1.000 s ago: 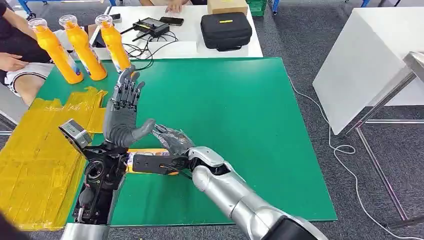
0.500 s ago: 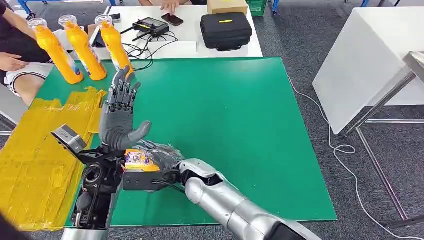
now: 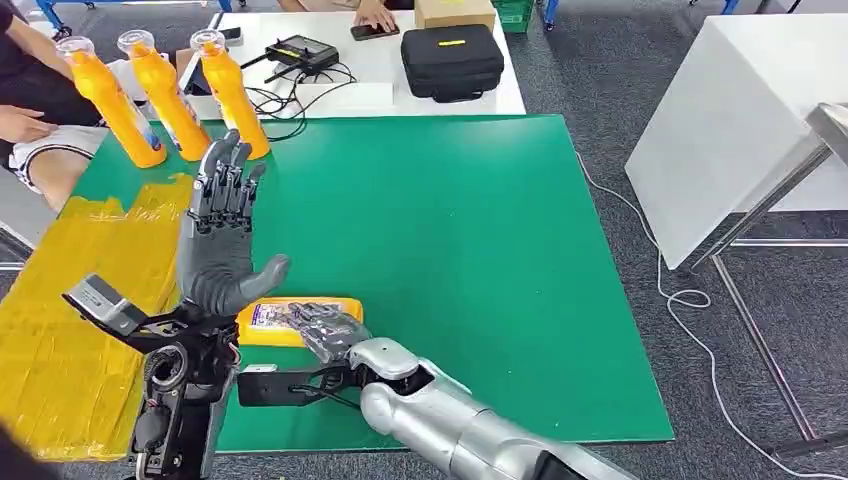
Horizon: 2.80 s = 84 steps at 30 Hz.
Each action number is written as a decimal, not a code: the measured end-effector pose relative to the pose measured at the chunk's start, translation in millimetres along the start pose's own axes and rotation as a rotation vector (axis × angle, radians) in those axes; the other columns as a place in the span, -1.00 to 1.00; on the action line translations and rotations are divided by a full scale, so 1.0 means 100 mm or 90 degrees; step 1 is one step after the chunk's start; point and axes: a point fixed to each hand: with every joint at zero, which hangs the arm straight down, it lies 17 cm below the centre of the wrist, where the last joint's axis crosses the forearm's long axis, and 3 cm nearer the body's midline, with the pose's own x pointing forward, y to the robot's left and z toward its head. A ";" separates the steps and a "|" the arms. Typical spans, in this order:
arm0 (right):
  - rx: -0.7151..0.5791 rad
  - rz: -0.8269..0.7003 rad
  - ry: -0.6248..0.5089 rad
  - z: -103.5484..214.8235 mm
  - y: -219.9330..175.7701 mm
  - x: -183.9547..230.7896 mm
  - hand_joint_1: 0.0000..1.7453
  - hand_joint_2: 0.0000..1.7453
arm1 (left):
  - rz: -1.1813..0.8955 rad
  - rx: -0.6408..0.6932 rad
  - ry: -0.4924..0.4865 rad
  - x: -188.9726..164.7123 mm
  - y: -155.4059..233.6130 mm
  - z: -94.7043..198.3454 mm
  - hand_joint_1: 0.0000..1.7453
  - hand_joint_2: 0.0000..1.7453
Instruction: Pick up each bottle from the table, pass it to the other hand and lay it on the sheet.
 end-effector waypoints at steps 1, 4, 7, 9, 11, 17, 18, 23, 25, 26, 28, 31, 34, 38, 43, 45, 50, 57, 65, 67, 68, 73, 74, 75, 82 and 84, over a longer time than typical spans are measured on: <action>0.003 0.011 0.010 0.00 0.01 -0.04 -1.00 1.00 | -0.002 0.000 -0.002 0.02 0.00 -0.01 -1.00 1.00; 0.001 0.050 0.044 0.00 -0.01 -0.15 -1.00 1.00 | -0.005 0.001 -0.008 0.08 -0.01 -0.02 -1.00 1.00; -0.005 0.079 0.070 0.01 -0.03 -0.25 -1.00 1.00 | -0.008 0.002 -0.014 0.13 -0.01 -0.01 -1.00 1.00; -0.005 0.090 0.076 0.01 -0.04 -0.28 -1.00 1.00 | -0.010 0.003 -0.015 0.14 -0.01 0.00 -1.00 1.00; -0.006 0.105 0.083 0.01 -0.05 -0.32 -1.00 1.00 | -0.011 0.004 -0.016 0.15 -0.01 0.01 -1.00 1.00; -0.009 0.128 0.102 0.02 -0.05 -0.41 -1.00 1.00 | -0.018 0.003 -0.013 0.15 -0.02 0.01 -1.00 1.00; -0.012 0.131 0.104 0.02 -0.06 -0.43 -1.00 1.00 | -0.018 0.001 -0.011 0.14 -0.03 0.00 -1.00 1.00; -0.013 0.139 0.114 0.03 -0.06 -0.49 -1.00 1.00 | -0.020 -0.007 -0.005 0.12 -0.08 0.00 -1.00 1.00; -0.006 0.141 0.120 0.03 -0.04 -0.51 -1.00 1.00 | -0.021 -0.007 -0.003 0.12 -0.08 0.00 -1.00 1.00; -0.001 0.142 0.123 0.04 -0.04 -0.52 -1.00 1.00 | -0.022 -0.007 -0.003 0.12 -0.08 -0.01 -1.00 1.00; 0.009 0.141 0.131 0.04 -0.04 -0.54 -1.00 1.00 | -0.023 -0.006 -0.004 0.12 -0.08 -0.01 -1.00 1.00; 0.020 0.137 0.140 0.05 -0.03 -0.57 -1.00 1.00 | -0.024 -0.005 -0.004 0.12 -0.08 -0.01 -1.00 1.00; 0.023 0.134 0.143 0.06 -0.03 -0.59 -1.00 1.00 | -0.023 -0.004 -0.004 0.12 -0.07 -0.01 -1.00 1.00; 0.029 0.134 0.160 0.07 -0.02 -0.66 -1.00 1.00 | -0.024 -0.003 -0.003 0.12 -0.07 -0.01 -1.00 1.00; 0.031 0.134 0.167 0.08 -0.03 -0.70 -1.00 1.00 | -0.025 -0.002 -0.003 0.12 -0.07 -0.01 -1.00 1.00; 0.033 0.134 0.172 0.09 -0.02 -0.72 -1.00 1.00 | -0.026 -0.001 -0.001 0.11 -0.06 -0.02 -1.00 1.00; 0.033 0.125 0.185 0.10 0.00 -0.83 -1.00 1.00 | -0.027 0.001 0.006 0.09 -0.05 -0.01 -1.00 1.00; 0.033 0.119 0.194 0.12 0.00 -0.93 -1.00 1.00 | -0.029 0.004 0.008 0.08 -0.03 0.00 -1.00 1.00; 0.028 0.120 0.203 0.16 0.13 -1.09 -1.00 1.00 | -0.034 0.018 0.017 0.05 0.06 0.06 -1.00 1.00; 0.024 0.120 0.199 0.16 0.15 -1.10 -1.00 1.00 | -0.037 0.025 0.022 0.02 0.09 0.10 -1.00 1.00; 0.022 0.117 0.197 0.16 0.17 -1.09 -1.00 1.00 | -0.037 0.029 0.025 0.01 0.11 0.13 -1.00 1.00; 0.013 0.104 0.175 0.16 0.28 -1.05 -1.00 1.00 | -0.043 0.052 0.033 -0.01 0.21 0.25 -1.00 1.00; 0.010 0.102 0.171 0.16 0.30 -1.05 -1.00 1.00 | -0.045 0.057 0.034 -0.01 0.23 0.27 -1.00 1.00; 0.007 0.099 0.165 0.16 0.32 -1.03 -1.00 1.00 | -0.046 0.060 0.036 -0.01 0.24 0.29 -1.00 1.00; -0.021 0.124 0.143 0.19 0.49 -0.95 -1.00 1.00 | -0.062 0.088 0.046 -0.01 0.38 0.46 -1.00 1.00; -0.033 0.136 0.139 0.20 0.50 -0.92 -1.00 1.00 | -0.065 0.093 0.048 -0.01 0.41 0.50 -1.00 1.00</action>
